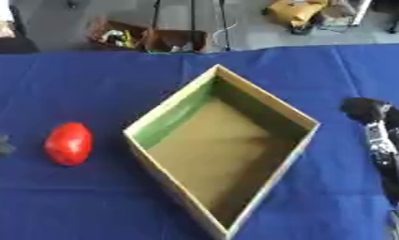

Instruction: Pick up objects on the table and place them in the box.

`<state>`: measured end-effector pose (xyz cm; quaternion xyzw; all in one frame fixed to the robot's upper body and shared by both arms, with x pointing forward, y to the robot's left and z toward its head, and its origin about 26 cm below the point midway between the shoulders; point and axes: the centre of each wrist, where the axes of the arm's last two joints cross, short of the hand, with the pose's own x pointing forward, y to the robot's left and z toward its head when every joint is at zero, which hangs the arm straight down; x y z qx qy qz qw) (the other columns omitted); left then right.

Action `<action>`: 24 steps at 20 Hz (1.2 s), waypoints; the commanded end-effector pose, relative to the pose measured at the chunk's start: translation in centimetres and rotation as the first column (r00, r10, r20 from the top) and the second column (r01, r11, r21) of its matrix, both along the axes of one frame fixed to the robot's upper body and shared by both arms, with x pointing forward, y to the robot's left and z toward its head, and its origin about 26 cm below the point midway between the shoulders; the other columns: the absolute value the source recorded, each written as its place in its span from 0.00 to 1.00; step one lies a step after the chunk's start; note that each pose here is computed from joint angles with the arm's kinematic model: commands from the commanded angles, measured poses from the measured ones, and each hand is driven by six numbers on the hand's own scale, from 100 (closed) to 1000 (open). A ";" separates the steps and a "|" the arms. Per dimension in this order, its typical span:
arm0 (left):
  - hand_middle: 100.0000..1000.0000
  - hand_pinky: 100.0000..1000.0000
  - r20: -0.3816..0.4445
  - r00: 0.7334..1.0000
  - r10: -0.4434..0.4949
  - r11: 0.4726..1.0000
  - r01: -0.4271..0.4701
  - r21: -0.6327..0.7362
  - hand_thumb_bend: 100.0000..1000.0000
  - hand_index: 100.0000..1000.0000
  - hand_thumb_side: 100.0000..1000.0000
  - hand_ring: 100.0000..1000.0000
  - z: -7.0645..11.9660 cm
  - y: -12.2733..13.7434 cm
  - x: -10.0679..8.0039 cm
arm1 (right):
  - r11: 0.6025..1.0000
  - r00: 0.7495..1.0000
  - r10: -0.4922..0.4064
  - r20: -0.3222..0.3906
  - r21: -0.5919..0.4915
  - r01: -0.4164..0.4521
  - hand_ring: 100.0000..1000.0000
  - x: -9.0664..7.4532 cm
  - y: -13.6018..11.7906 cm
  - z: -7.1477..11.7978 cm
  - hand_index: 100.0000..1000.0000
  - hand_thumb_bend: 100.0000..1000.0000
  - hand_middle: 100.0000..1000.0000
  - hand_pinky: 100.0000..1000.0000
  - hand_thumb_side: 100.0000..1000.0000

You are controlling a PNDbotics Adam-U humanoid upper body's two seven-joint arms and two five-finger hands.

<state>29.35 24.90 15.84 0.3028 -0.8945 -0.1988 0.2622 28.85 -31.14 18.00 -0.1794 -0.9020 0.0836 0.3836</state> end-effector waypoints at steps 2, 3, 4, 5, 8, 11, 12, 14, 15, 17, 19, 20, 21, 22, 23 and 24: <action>0.64 0.57 0.110 0.982 0.152 0.977 -0.166 0.137 0.00 0.86 0.52 0.60 0.9 0.2 -0.1 | 1.000 1.000 -0.002 0.012 -0.018 0.002 0.80 -0.1 0.0 0.5 0.71 0.00 0.59 0.83 0.81; 0.64 0.57 0.116 0.980 0.163 0.973 -0.179 0.146 0.00 0.86 0.53 0.60 0.8 0.0 -0.1 | 1.000 1.000 -0.001 0.012 -0.018 0.002 0.80 -0.1 0.0 0.5 0.71 0.00 0.59 0.83 0.81; 0.64 0.57 0.119 0.979 0.168 0.971 -0.185 0.150 0.00 0.86 0.53 0.60 0.8 -0.2 -0.1 | 1.000 1.000 -0.001 0.012 -0.018 0.001 0.80 -0.1 0.0 0.5 0.71 0.00 0.59 0.83 0.81; 0.64 0.57 0.119 0.979 0.168 0.971 -0.185 0.150 0.00 0.86 0.54 0.60 0.7 -0.4 -0.1 | 1.000 1.000 -0.001 0.012 -0.018 0.001 0.80 -0.1 0.0 0.5 0.71 0.00 0.59 0.83 0.81; 0.66 0.61 0.078 0.990 0.117 0.986 -0.125 0.109 0.00 0.88 0.68 0.63 0.6 -0.9 -0.2 | 1.000 1.000 0.000 0.011 -0.019 0.000 0.80 -0.1 0.0 0.5 0.71 0.00 0.59 0.83 0.81; 0.70 0.65 0.011 1.000 0.021 0.995 -0.022 0.102 0.00 0.93 0.74 0.67 1.1 -0.2 -0.1 | 1.000 1.000 -0.003 0.008 -0.021 0.003 0.80 -0.2 -0.1 0.4 0.71 0.00 0.59 0.83 0.81; 0.72 0.66 -0.003 1.000 0.005 0.992 -0.004 0.123 0.00 0.94 0.75 0.68 1.5 0.3 -0.1 | 1.000 1.000 -0.005 0.006 -0.022 0.005 0.80 -0.2 -0.2 0.4 0.71 0.00 0.59 0.83 0.81; 0.74 0.68 -0.039 0.999 -0.033 0.986 0.039 0.163 0.00 0.97 0.77 0.71 2.5 1.3 0.0 | 1.000 1.000 -0.007 0.005 -0.023 0.007 0.80 -0.2 -0.2 0.4 0.70 0.00 0.59 0.83 0.81; 0.76 0.70 -0.056 0.997 -0.048 0.982 0.058 0.179 0.00 0.98 0.78 0.72 2.9 1.7 0.1 | 1.000 1.000 -0.008 0.004 -0.024 0.008 0.80 -0.2 -0.2 0.4 0.70 0.00 0.59 0.83 0.81; 0.78 0.71 -0.092 0.994 -0.055 0.963 0.077 0.259 0.00 1.00 0.74 0.75 4.1 2.9 0.1 | 1.000 1.000 -0.010 0.002 -0.028 0.010 0.80 -0.2 -0.3 0.3 0.70 0.00 0.59 0.83 0.81; 0.79 0.70 -0.118 0.993 -0.022 0.928 0.064 0.366 0.00 1.00 0.68 0.75 5.4 4.2 0.1 | 0.999 1.000 -0.013 -0.001 -0.033 0.013 0.80 -0.3 -0.4 0.3 0.70 0.00 0.59 0.83 0.81; 0.79 0.70 -0.129 0.992 -0.008 0.911 0.061 0.407 0.00 1.00 0.67 0.75 6.0 4.7 0.1 | 0.999 1.000 -0.013 -0.002 -0.036 0.013 0.80 -0.3 -0.4 0.3 0.70 0.00 0.59 0.83 0.80; 0.79 0.70 -0.141 0.990 0.005 0.893 0.060 0.446 0.00 1.00 0.63 0.76 6.5 5.1 0.0 | 0.999 1.000 -0.014 -0.003 -0.038 0.014 0.80 -0.3 -0.4 0.3 0.70 0.00 0.59 0.83 0.80; 0.79 0.70 -0.151 0.988 0.017 0.873 0.059 0.484 0.00 1.00 0.62 0.76 7.1 5.5 0.0 | 0.999 1.000 -0.016 -0.005 -0.041 0.016 0.80 -0.3 -0.5 0.2 0.70 0.00 0.59 0.83 0.80; 0.79 0.70 -0.159 0.987 0.024 0.861 0.061 0.504 0.00 1.00 0.62 0.76 7.4 5.8 -0.1 | 0.999 1.000 -0.017 -0.006 -0.042 0.017 0.80 -0.4 -0.5 0.2 0.70 0.00 0.59 0.83 0.80; 0.82 0.71 -0.172 0.985 0.034 0.839 0.066 0.540 0.00 1.00 0.64 0.77 7.9 6.1 -0.1 | 0.999 1.000 -0.019 -0.007 -0.045 0.018 0.80 -0.4 -0.5 0.2 0.70 0.00 0.59 0.83 0.80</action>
